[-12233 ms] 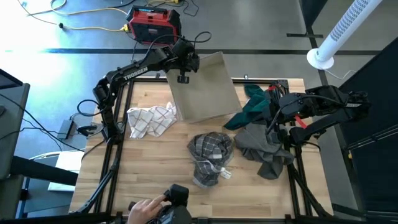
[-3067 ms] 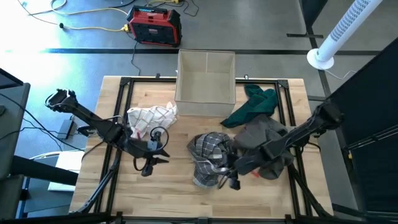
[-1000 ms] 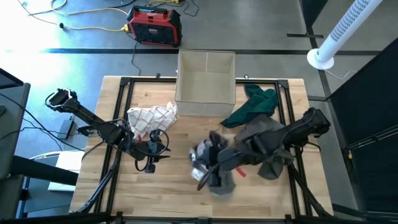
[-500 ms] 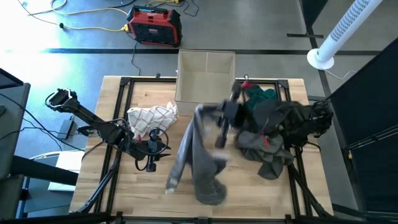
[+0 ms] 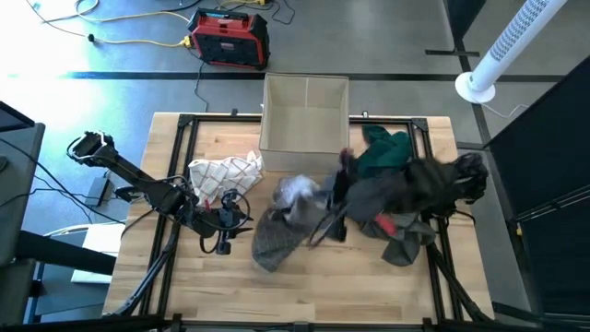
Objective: Fold towel
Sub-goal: Fold the grey checkered towel
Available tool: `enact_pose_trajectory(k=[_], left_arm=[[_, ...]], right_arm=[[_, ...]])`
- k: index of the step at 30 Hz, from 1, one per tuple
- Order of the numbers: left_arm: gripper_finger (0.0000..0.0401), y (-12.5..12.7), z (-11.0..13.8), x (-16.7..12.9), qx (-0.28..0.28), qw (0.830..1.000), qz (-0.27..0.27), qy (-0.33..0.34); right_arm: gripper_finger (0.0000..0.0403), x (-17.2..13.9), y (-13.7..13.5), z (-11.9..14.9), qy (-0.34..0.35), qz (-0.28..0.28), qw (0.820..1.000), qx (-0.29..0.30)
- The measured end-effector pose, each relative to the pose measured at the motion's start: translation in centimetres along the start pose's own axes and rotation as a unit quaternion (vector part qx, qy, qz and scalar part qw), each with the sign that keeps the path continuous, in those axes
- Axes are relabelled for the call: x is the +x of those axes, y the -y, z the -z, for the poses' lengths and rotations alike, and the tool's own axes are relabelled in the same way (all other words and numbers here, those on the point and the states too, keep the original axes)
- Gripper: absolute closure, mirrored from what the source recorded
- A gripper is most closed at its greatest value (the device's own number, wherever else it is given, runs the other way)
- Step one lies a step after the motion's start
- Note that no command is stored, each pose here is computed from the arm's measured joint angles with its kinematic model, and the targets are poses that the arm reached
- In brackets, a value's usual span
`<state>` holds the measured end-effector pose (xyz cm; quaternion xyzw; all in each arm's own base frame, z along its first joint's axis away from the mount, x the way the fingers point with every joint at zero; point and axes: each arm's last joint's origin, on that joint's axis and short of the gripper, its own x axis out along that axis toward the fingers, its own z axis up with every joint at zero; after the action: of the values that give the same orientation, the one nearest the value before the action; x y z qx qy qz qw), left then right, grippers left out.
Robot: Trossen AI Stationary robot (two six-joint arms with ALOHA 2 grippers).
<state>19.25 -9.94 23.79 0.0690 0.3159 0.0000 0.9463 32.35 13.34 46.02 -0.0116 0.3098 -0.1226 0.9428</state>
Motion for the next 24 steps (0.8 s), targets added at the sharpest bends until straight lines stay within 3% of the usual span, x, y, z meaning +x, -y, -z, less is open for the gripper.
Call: enact_pose_trajectory(k=[7, 12, 15, 19, 22, 24], left_arm=[[0.0291, 0.1, 0.1, 0.1, 0.024, 1.000, 0.003, -0.003], [0.0291, 0.5, 0.5, 1.1, 0.036, 0.999, -0.001, -0.025], [0.0291, 0.9, 1.0, 2.4, 0.050, 0.997, -0.009, -0.051], [0.0291, 0.6, 1.7, 4.2, 0.079, 0.992, -0.063, -0.081], [0.0291, -0.2, 1.9, 5.2, 0.081, 0.985, -0.120, -0.092], [0.0285, -0.5, 2.0, 5.8, 0.078, 0.984, -0.127, -0.096]], right_arm=[[0.0403, 1.1, -3.9, 4.9, -0.175, 0.018, 0.984, 0.006], [0.0403, 1.9, -7.8, 8.2, -0.238, -0.034, 0.970, -0.024], [0.0403, 2.3, -8.9, 11.3, -0.297, 0.008, 0.955, -0.014], [0.0403, 2.9, -10.3, 14.8, -0.326, 0.039, 0.945, 0.001], [0.0403, 3.3, -11.3, 16.9, -0.325, 0.057, 0.944, 0.017], [0.0403, 3.4, -11.7, 17.5, -0.315, 0.063, 0.947, 0.018]])
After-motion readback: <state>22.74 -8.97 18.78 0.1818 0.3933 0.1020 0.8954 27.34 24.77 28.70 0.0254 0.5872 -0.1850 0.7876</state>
